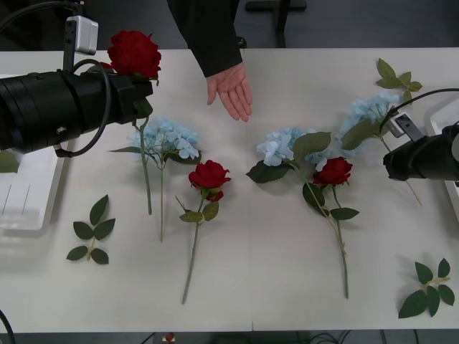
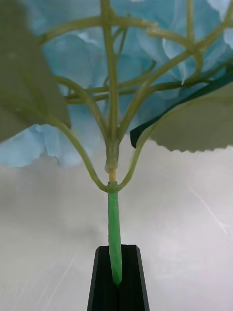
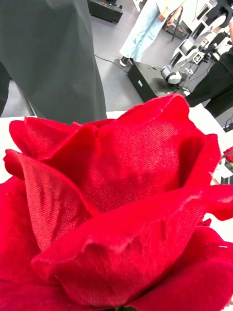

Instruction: Place the red flowers into the right box and the blue flowers into the left box. If a person shows an open palm, hand one flower to the person first, then continue sorting.

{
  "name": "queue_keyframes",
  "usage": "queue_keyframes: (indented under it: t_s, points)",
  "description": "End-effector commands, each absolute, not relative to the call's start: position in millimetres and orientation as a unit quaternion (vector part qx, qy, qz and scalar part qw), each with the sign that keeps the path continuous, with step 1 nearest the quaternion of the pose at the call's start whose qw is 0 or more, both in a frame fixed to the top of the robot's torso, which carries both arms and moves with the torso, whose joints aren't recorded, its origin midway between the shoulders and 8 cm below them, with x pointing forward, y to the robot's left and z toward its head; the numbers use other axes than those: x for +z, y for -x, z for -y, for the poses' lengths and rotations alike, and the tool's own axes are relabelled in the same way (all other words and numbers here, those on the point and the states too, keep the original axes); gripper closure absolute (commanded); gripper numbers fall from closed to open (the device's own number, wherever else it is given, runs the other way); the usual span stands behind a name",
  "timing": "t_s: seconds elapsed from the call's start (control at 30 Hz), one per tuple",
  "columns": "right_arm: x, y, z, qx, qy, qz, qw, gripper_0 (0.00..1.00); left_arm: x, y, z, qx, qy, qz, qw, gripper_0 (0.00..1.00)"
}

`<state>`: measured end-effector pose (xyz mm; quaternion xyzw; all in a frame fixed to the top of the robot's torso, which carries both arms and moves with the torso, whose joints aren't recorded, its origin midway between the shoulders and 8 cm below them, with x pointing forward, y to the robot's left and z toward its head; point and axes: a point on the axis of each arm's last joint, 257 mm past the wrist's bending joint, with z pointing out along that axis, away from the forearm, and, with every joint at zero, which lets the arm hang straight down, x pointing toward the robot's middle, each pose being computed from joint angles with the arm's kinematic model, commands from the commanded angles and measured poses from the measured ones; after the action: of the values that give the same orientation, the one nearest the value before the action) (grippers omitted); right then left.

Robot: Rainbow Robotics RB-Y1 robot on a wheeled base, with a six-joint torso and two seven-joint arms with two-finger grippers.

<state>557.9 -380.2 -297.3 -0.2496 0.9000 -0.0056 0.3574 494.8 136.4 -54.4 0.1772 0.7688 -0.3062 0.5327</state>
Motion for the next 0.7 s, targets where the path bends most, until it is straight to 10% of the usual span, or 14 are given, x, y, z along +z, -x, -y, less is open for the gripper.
queue_keyframes:
  t_s: [0.03, 0.7]
  points:
    - [-245.7, -560.0, 377.7, 0.015, 0.255, -0.883, 0.394, 1.0, -46.7, -490.4, -135.0, -0.299, -0.193, -0.762, 0.541, 1.0]
    - [23.6, -585.8, 205.6, 0.158, 0.306, -0.617, 0.707, 1.0, -47.1, -490.5, -135.0, -0.303, -0.188, -0.763, 0.539, 1.0]
